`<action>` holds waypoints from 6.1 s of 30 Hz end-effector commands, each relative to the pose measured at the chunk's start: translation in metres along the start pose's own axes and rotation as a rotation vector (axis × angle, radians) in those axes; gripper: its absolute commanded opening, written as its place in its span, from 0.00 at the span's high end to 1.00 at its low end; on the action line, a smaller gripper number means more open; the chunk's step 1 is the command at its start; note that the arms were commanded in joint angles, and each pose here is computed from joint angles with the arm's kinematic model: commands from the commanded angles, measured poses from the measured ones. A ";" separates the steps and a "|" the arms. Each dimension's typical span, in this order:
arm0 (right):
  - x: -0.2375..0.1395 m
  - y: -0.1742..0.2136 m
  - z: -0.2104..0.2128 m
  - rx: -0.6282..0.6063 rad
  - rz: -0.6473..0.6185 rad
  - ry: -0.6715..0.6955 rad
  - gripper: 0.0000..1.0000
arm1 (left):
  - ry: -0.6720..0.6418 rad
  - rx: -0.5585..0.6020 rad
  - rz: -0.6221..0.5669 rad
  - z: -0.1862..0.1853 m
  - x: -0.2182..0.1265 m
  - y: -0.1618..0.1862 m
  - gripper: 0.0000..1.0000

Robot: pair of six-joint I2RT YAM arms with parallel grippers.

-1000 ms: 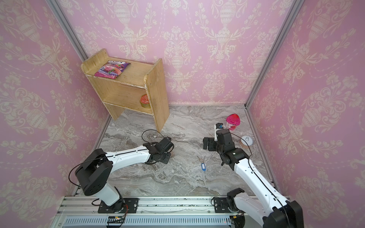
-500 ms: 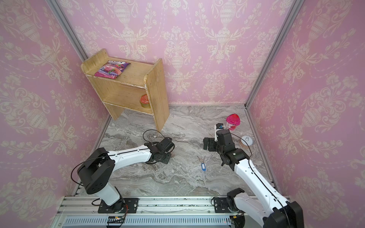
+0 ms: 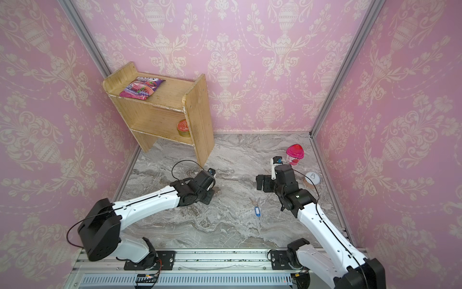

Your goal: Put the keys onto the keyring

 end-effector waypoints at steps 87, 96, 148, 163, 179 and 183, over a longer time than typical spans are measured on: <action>-0.115 -0.022 0.146 -0.714 -0.277 -0.985 1.00 | 0.745 0.804 -0.941 -0.036 -0.189 -0.035 1.00; -0.126 -0.023 0.132 -0.651 -0.498 -0.919 1.00 | 0.651 0.689 -0.993 -0.030 -0.185 -0.037 0.64; -0.137 -0.016 0.126 -0.616 -0.690 -1.016 1.00 | 0.942 0.626 -0.990 -0.044 -0.191 -0.050 0.87; -0.130 -0.013 0.123 -0.664 -0.534 -0.924 0.76 | 0.786 0.686 -0.991 -0.037 -0.197 -0.048 1.00; -0.141 -0.016 0.106 -0.707 -0.491 -0.727 0.52 | 0.477 1.111 -0.651 -0.056 -0.189 -0.035 1.00; -0.127 -0.012 0.120 -0.708 -0.403 -0.844 0.53 | 0.472 1.115 -0.677 -0.058 -0.183 -0.035 1.00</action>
Point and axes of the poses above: each gripper's point midway between its finger pads, its own x axis out along the fingers, its own z axis along the line the jaws close on, y = z × x, the point moved 10 cm from there along -x, back along the fingers, and after that the axes turned 1 degree about x, right-handed, at the moved point
